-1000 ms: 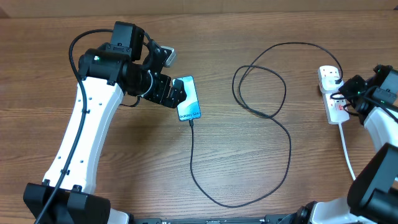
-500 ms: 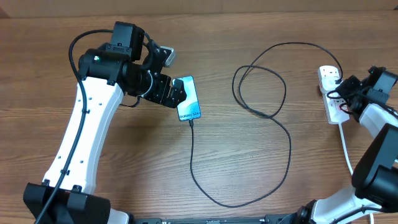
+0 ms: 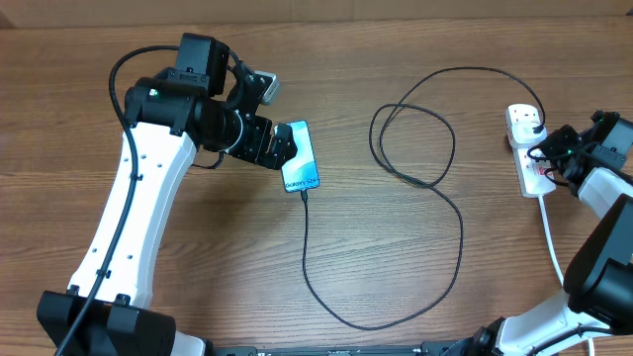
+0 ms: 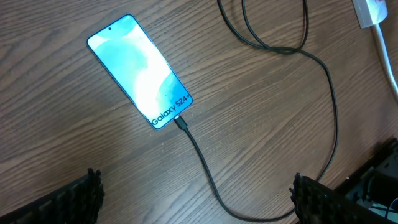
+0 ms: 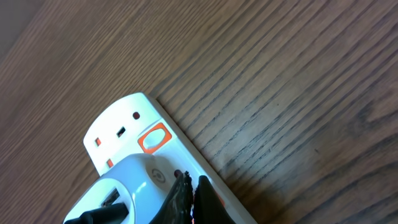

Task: Plug charger to phone and switch on socket
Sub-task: 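Press the orange switch on the power strip with the right gripper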

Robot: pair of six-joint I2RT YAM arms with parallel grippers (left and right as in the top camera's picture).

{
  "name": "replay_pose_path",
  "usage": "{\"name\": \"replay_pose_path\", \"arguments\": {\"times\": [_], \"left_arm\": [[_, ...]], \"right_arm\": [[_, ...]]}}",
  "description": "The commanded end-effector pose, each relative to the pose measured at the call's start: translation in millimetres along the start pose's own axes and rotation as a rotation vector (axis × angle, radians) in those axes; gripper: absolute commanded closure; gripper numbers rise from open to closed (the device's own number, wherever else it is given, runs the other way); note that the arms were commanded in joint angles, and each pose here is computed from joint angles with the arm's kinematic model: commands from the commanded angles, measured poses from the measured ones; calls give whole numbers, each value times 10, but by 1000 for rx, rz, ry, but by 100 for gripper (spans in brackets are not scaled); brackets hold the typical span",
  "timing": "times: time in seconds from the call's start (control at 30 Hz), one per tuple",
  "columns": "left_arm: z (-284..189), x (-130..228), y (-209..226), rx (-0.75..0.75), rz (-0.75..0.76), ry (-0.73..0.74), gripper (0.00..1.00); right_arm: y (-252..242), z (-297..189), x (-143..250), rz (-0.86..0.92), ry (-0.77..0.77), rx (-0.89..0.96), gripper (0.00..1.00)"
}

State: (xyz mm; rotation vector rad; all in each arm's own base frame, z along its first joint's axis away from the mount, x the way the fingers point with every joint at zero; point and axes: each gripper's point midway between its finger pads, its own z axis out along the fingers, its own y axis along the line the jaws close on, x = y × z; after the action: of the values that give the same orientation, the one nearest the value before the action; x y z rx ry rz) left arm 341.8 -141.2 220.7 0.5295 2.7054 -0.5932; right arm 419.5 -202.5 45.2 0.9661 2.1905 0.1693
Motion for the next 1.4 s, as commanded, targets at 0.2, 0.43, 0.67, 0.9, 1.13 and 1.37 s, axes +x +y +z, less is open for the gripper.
{"name": "replay_pose_path", "arguments": {"times": [0.2, 0.43, 0.67, 0.9, 1.13, 1.37], "left_arm": [[-38, -31, -42, 8, 1, -18, 0], [-38, -33, -42, 7, 1, -19, 1], [-38, -33, -41, 7, 2, -19, 0], [-28, -51, -39, 7, 4, -24, 0], [-25, -49, -41, 8, 5, -22, 0], [-24, -44, -40, 8, 3, -19, 0]], "right_arm": [[6, 94, 66, -3, 28, -9, 96], [-6, 223, 279, 11, 102, -39, 96], [34, 217, 319, 14, 122, -64, 96], [12, 204, 421, 25, 164, -56, 96], [118, 197, 500, 20, 195, -95, 96], [254, 210, 598, -6, 218, -110, 96]]}}
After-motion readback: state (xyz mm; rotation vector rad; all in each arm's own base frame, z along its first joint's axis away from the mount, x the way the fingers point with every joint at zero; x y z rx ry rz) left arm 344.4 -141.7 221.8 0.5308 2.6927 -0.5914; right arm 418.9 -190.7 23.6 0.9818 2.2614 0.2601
